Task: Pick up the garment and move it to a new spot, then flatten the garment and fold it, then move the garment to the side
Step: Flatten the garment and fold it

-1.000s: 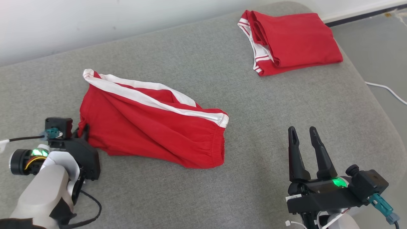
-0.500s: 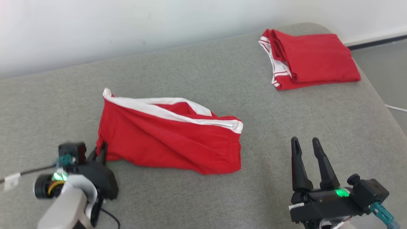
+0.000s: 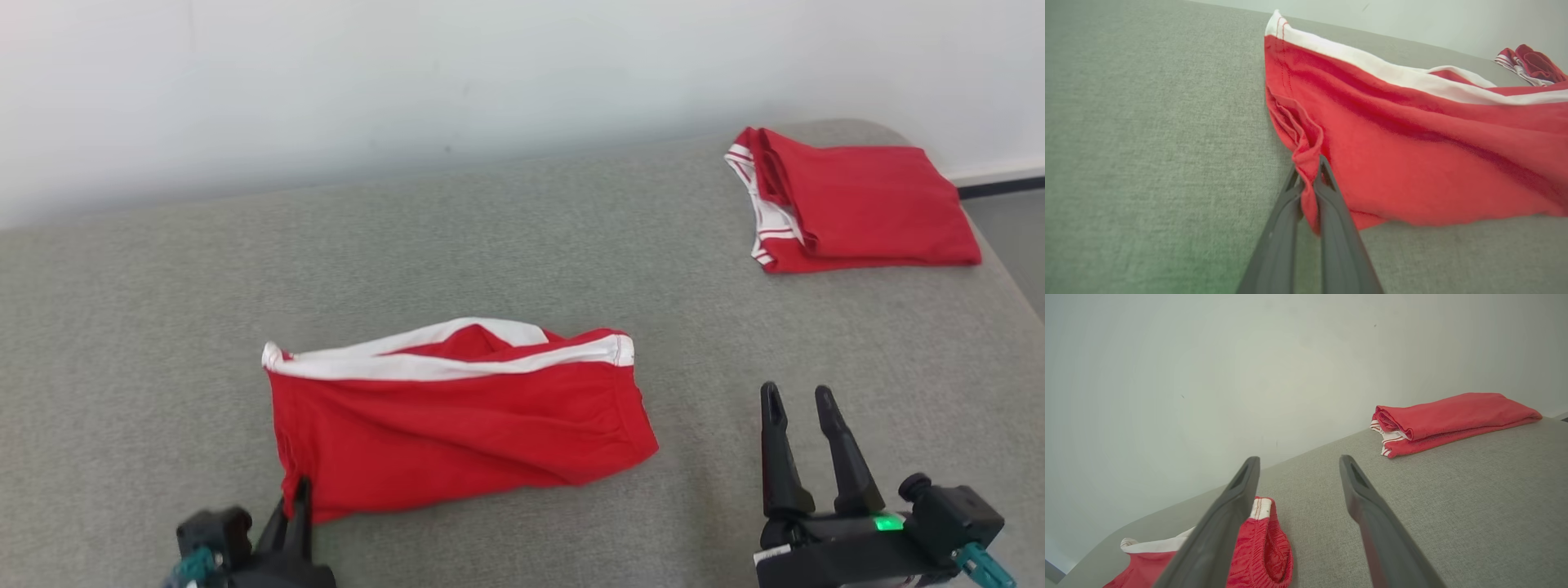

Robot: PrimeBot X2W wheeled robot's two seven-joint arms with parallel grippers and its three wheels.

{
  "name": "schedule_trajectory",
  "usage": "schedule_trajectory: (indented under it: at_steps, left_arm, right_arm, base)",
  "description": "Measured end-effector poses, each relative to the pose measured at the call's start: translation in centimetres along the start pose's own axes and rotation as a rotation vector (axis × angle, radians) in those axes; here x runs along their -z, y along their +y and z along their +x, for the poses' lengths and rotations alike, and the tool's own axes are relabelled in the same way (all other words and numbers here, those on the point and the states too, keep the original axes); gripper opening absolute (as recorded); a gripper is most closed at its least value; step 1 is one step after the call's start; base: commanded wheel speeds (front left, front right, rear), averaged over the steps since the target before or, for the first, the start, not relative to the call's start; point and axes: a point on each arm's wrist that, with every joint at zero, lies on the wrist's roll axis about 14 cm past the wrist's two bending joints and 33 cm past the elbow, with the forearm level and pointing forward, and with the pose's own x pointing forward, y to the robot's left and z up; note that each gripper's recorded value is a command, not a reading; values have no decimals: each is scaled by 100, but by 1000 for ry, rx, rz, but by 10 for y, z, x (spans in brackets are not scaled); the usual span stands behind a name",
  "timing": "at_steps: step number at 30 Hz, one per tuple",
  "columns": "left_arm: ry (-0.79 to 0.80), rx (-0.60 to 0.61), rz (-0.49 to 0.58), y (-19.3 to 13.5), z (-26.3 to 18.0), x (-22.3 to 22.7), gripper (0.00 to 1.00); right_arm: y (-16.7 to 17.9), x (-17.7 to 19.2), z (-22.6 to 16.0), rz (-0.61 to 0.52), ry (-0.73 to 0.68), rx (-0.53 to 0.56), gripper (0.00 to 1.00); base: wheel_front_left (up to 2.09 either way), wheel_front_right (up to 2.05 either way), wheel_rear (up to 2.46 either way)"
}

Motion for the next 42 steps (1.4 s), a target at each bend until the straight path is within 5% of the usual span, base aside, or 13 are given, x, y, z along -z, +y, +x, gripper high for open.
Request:
schedule_trajectory:
  at_steps: [5, 6, 7, 8, 25, 42]
  left_arm:
    - [-20, -33, -23, 7, -21, 3, 0]
    - [-32, -35, -27, 7, -22, 0, 16]
    - [-43, -27, -11, 6, -24, -3, 68]
    - [-54, -21, 7, 4, -26, -5, 100]
    - [-405, -175, 188, 30, -76, -94, 100]
    - [-336, -257, 196, 59, -105, -66, 100]
  right_arm:
    - [5, 13, -3, -4, 40, -15, 100]
    - [6, 13, -2, -5, 40, -20, 100]
    - [7, 13, -2, -4, 41, -23, 100]
    - [8, 14, -2, -4, 42, -26, 100]
    - [9, 13, 3, -21, 38, -33, 100]
    - [40, 65, 4, -109, 201, -156, 100]
  base:
    - [0, 0, 0]
    - [0, 0, 0]
    - [0, 0, 0]
    - [0, 0, 0]
    - [0, 0, 0]
    - [0, 0, 0]
